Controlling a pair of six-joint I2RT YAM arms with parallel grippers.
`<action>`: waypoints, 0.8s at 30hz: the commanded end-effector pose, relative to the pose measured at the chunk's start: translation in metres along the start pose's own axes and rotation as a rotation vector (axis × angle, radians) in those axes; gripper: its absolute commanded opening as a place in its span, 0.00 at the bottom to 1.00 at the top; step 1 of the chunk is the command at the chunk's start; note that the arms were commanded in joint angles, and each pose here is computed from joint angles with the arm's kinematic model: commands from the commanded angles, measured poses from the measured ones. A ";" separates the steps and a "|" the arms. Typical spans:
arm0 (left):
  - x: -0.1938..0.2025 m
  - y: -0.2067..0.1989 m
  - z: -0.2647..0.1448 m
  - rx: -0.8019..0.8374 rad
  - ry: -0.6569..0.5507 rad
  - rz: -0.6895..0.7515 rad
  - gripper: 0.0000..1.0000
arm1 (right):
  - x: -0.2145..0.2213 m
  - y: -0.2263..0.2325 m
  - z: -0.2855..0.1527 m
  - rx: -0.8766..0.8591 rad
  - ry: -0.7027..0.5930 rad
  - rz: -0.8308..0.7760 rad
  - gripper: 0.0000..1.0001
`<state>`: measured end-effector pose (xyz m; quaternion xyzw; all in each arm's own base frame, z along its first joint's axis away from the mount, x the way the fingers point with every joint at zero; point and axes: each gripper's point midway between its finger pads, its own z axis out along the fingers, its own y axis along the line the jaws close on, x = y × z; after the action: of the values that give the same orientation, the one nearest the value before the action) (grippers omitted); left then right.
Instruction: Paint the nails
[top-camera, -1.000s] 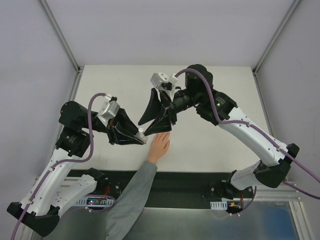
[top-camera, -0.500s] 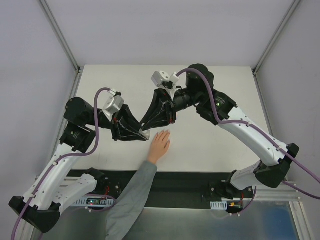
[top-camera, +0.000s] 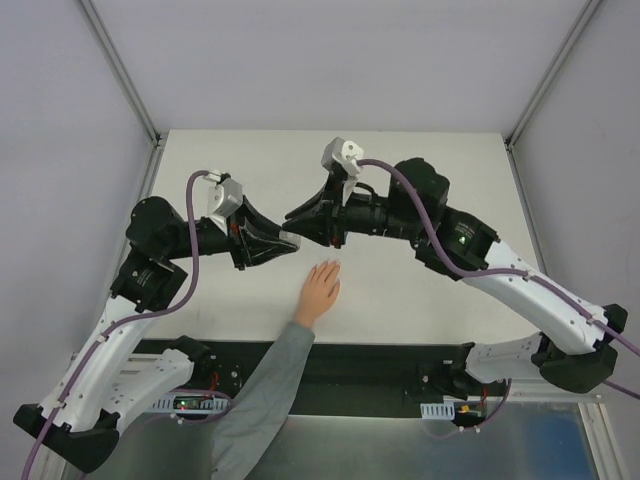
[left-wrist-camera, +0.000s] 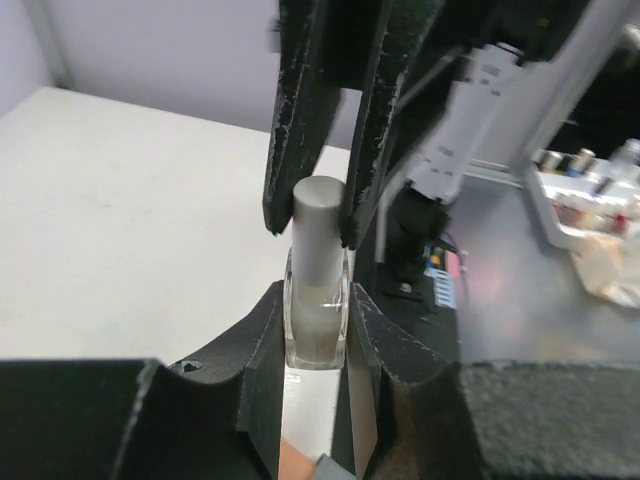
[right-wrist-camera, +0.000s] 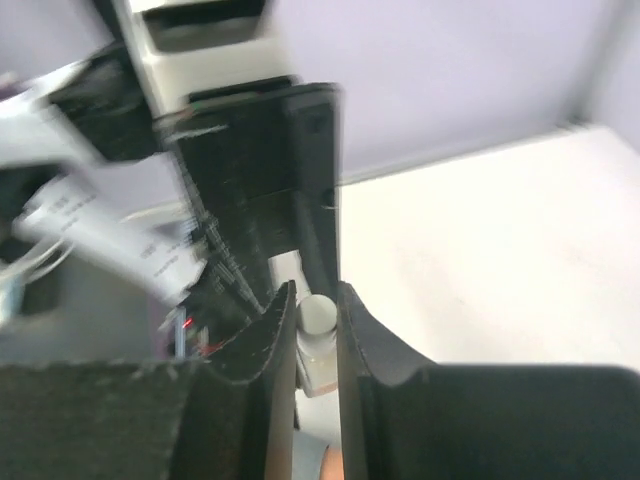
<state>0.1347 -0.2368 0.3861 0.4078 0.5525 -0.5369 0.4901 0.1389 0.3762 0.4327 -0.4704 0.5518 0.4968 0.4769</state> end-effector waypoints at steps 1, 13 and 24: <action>-0.032 0.049 -0.013 -0.319 -0.109 0.155 0.00 | 0.011 -0.055 -0.038 0.786 -0.014 0.144 0.01; -0.016 0.044 -0.006 -0.255 -0.071 0.102 0.00 | -0.018 -0.035 -0.009 0.899 -0.014 0.032 0.23; -0.013 -0.009 0.000 0.041 -0.002 0.028 0.00 | -0.022 0.012 -0.027 0.102 -0.002 -0.011 0.82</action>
<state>0.1583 -0.2349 0.3717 0.3797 0.5887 -0.5013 0.5079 0.1884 0.3546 0.4271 -0.3243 0.6909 0.3257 0.5580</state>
